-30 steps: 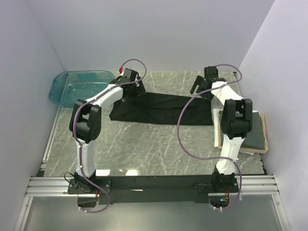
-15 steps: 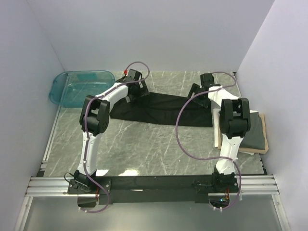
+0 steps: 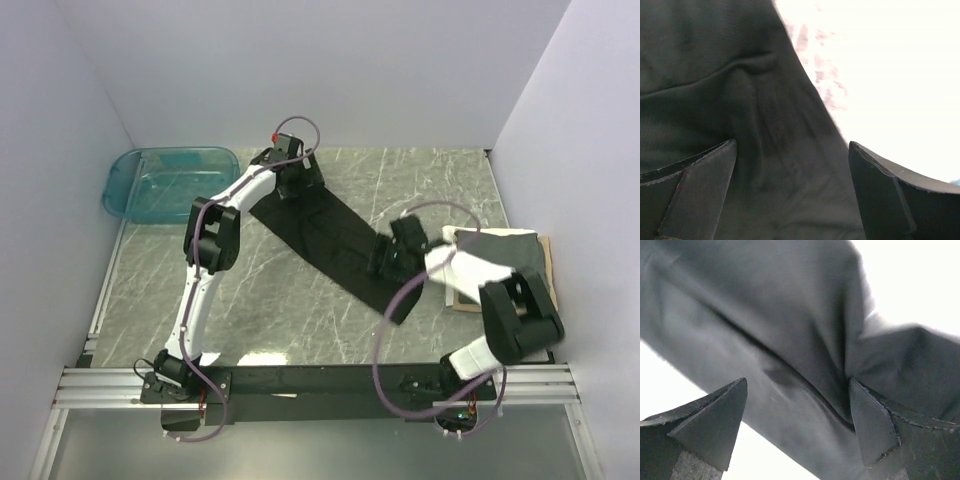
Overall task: Fold and stack the t-shirts
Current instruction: Fold the tshirt
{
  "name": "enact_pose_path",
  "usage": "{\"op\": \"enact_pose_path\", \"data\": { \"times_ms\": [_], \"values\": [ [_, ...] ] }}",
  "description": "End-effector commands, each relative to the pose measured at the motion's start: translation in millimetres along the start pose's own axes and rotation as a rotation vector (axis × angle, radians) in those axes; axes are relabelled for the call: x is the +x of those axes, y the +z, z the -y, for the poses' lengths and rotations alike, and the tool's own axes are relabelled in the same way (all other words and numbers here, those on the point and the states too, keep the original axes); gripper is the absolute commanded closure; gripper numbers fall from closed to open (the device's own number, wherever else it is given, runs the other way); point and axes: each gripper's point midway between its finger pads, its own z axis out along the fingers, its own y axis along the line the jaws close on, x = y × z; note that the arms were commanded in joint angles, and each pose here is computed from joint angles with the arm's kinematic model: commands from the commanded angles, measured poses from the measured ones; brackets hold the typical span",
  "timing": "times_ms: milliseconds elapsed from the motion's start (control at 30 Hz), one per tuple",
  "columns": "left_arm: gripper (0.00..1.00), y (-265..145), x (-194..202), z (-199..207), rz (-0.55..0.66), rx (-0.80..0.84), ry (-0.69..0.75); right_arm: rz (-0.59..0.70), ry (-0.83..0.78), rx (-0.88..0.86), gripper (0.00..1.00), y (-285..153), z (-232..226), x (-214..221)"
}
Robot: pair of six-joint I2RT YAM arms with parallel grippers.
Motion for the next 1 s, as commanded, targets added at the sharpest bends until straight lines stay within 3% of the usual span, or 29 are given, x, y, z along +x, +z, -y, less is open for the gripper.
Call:
{"op": "enact_pose_path", "data": {
  "times_ms": [0, 133, 233, 433, 700, 967],
  "values": [
    [0.01, 17, 32, 16, -0.090, 0.054, -0.036, -0.161, 0.038, -0.018, 0.12, -10, 4, 90],
    [0.01, 26, 42, 33, -0.113, 0.099, -0.077, -0.267, -0.021, -0.170, 0.12, -26, -31, 160],
    [0.01, 32, 52, 45, -0.123, 0.127, -0.084, -0.305, -0.044, -0.254, 0.12, -45, -54, 187],
    [0.00, 38, 61, 64, -0.122, 0.181, -0.098, -0.209, -0.161, -0.249, 0.11, -77, -69, 175],
    [0.00, 43, 50, 86, -0.082, 0.293, -0.102, -0.104, -0.124, -0.313, 0.11, -106, -63, 157],
    [0.01, 19, 43, 151, -0.056, 0.499, -0.052, -0.010, -0.077, -0.284, 0.10, -114, -58, 137]
  ]
}}
